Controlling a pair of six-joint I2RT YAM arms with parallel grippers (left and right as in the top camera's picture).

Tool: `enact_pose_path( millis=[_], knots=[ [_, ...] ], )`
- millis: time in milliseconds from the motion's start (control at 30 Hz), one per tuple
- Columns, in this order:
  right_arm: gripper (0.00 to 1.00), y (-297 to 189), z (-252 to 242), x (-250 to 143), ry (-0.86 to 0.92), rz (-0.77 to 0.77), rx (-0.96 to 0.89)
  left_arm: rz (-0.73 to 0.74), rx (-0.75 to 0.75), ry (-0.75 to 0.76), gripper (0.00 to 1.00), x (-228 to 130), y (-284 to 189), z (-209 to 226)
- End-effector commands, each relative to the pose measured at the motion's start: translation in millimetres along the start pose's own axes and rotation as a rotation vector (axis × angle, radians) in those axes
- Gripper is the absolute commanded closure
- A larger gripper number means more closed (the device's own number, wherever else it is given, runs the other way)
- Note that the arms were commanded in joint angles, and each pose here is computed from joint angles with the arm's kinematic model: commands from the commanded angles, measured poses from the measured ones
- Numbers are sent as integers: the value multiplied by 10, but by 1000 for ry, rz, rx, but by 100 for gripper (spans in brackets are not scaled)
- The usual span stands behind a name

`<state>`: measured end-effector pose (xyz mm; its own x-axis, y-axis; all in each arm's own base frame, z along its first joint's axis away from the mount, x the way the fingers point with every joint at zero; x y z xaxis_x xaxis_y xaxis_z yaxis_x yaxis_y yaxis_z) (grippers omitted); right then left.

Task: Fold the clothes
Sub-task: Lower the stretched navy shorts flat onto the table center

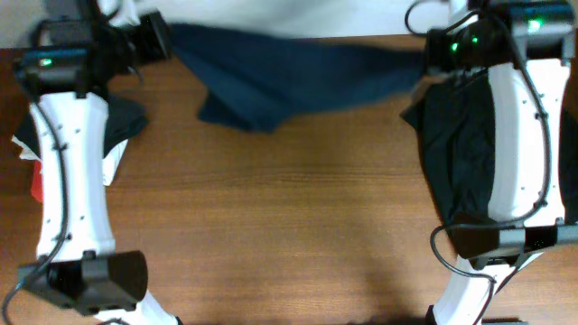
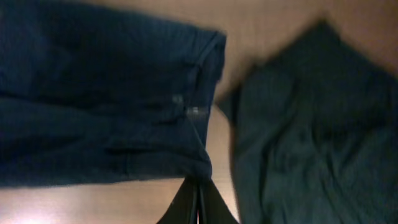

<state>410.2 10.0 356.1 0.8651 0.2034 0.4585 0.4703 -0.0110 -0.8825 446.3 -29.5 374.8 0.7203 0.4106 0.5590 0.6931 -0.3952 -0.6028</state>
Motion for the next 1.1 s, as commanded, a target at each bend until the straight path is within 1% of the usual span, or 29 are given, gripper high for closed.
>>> enact_pose_path(
  millis=[0,33,67,200,267,333,467,600,700,867,967,1067],
  knots=[
    [96,428,-28,-342,-16,247,-27,269,1,78,100,-510,327,-15],
    [96,586,20,-482,-18,329,5,367,41,86,100,-702,428,38],
    [96,694,60,-579,-18,381,32,431,73,81,100,-827,487,80],
    [96,943,136,-921,17,554,60,633,230,63,100,-1212,620,284],
    [96,1012,166,-1084,50,635,59,699,289,57,100,-1353,617,358],
    [96,1037,194,-1207,54,687,67,735,347,55,100,-1431,564,432],
    [96,924,217,-1363,71,710,60,742,429,66,100,-1445,447,501],
    [96,664,243,-1552,82,639,48,724,439,73,100,-1460,282,466],
    [96,499,267,-1711,111,594,34,690,502,62,100,-1502,109,511],
    [96,200,323,-1974,163,508,24,638,511,14,99,-1779,-231,553],
    [96,66,344,-2087,168,470,23,574,511,1,100,-1940,-481,593],
    [96,37,344,-2090,168,449,21,438,448,29,100,-1908,-584,539]
  ],
)
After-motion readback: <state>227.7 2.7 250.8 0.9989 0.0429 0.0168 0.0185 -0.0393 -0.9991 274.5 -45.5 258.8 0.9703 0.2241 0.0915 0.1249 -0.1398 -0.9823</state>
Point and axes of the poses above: each gripper's point midway between its finger pads, its own y axis out along the fingers, its own z axis along the line the jaws close on, x = y × z, the point moved 6 cm from there along -y, back along the fingers, and after that the axes turned 14 degrees about -y, right-handed, at the moved point
